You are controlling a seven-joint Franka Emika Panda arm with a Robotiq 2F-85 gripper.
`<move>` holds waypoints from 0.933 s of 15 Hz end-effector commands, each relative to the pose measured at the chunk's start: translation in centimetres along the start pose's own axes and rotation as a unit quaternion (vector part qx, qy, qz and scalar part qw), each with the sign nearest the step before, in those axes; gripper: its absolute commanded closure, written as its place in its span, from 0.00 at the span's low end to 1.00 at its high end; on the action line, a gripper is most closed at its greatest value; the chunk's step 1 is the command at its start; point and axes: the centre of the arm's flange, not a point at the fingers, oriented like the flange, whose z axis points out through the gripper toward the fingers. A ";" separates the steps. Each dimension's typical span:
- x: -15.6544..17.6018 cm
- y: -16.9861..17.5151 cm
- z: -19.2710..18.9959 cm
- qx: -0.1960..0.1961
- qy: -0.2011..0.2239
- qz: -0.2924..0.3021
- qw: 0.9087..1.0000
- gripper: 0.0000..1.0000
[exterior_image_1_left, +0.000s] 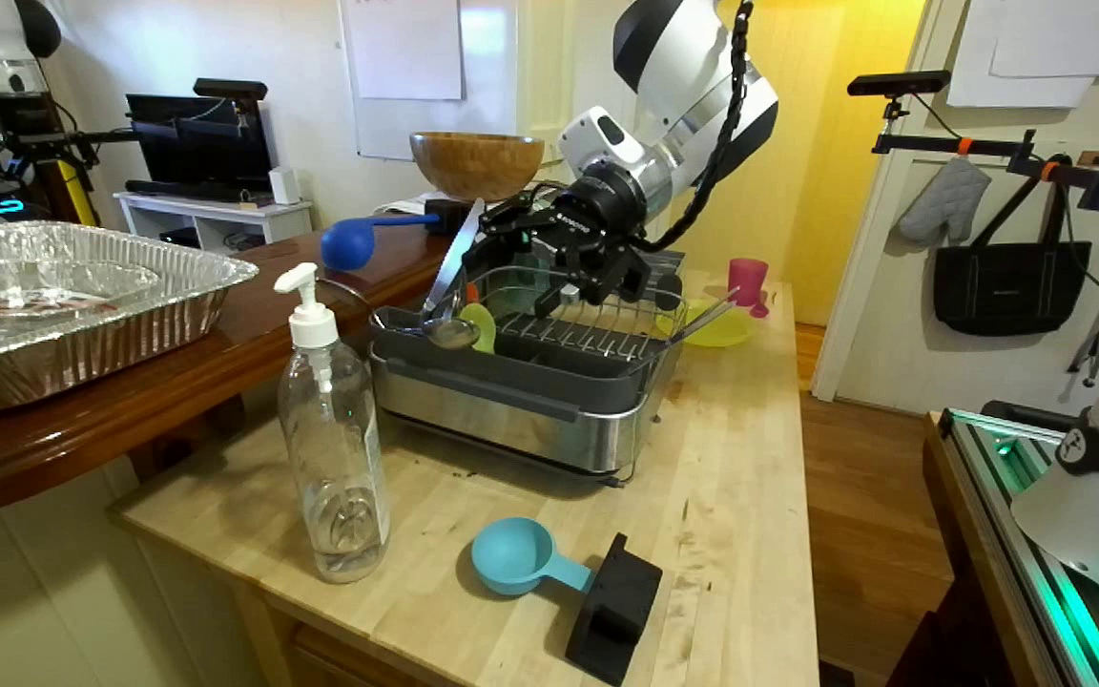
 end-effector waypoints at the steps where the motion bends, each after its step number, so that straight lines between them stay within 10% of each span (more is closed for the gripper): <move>1: 2.0 -0.4 -1.1 -0.010 -0.021 0.011 1.000 0.00; 9: 6.9 -0.2 -4.3 -0.065 -0.102 0.062 0.991 0.00; 14: 9.2 -0.6 -6.0 -0.115 -0.175 0.128 0.969 0.00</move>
